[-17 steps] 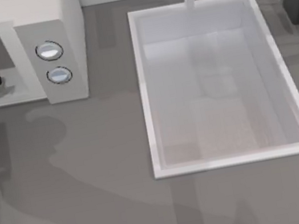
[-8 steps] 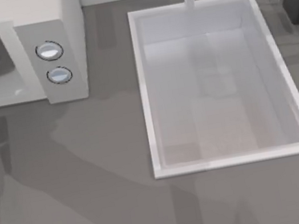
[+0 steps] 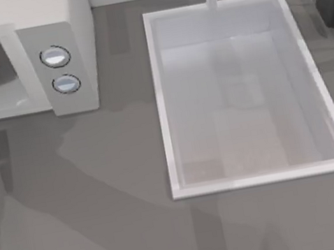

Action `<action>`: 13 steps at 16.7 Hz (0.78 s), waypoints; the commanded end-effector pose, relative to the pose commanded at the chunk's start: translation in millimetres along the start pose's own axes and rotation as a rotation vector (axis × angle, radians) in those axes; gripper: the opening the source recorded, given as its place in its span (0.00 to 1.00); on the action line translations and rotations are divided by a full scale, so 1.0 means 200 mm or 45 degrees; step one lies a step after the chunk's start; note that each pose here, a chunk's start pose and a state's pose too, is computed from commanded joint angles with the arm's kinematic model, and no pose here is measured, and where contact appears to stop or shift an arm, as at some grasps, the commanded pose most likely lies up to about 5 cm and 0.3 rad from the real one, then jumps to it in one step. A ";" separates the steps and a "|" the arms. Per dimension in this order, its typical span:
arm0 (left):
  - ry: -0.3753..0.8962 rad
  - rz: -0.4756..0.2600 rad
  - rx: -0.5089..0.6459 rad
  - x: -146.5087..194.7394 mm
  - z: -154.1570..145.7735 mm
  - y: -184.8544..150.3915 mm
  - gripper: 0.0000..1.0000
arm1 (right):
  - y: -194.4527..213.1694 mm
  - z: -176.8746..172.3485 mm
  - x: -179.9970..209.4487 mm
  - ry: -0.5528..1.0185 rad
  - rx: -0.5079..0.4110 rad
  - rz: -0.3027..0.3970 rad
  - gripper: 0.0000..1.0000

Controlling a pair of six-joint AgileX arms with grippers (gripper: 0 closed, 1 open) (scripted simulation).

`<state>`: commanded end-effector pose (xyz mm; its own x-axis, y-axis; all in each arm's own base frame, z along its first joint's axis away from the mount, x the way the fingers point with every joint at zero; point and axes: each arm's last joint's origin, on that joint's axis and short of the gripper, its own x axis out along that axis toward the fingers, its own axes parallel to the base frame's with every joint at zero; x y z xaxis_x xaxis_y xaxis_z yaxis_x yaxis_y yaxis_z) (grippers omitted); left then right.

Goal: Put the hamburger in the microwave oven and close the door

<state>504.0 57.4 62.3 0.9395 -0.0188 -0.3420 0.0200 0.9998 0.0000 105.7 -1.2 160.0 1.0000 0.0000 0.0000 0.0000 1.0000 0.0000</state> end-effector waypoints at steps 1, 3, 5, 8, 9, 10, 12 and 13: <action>0.000 0.000 0.000 0.00 0.00 0.00 0.38 | 0.00 0.00 0.00 0.000 0.000 0.000 1.00; 0.000 0.000 0.000 0.00 0.00 0.00 0.53 | 0.00 0.00 0.00 0.000 0.000 0.000 1.00; 0.000 0.000 0.000 0.00 0.00 0.00 0.68 | 0.00 0.00 0.00 0.000 0.000 0.000 1.00; 0.000 0.000 0.000 0.00 0.00 0.00 0.90 | 0.00 0.00 0.00 0.000 0.000 0.000 1.00; 0.000 0.000 0.000 0.00 0.00 0.00 0.98 | 0.00 0.00 0.00 0.000 0.000 0.000 1.00; 0.000 0.000 0.000 0.00 0.00 0.00 1.00 | 0.00 0.00 0.00 0.000 0.000 0.000 1.00; 0.000 0.000 0.000 0.00 0.00 0.00 1.00 | 0.00 0.00 0.00 0.000 0.000 0.000 1.00; 0.000 0.000 0.000 0.00 0.00 0.00 1.00 | 0.00 0.00 0.00 0.000 0.000 0.000 1.00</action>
<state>504.0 57.4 62.3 0.9395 -0.0188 -0.3420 0.0200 0.9998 0.0000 105.7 -1.2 160.0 1.0000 0.0000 0.0000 0.0000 1.0000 0.0000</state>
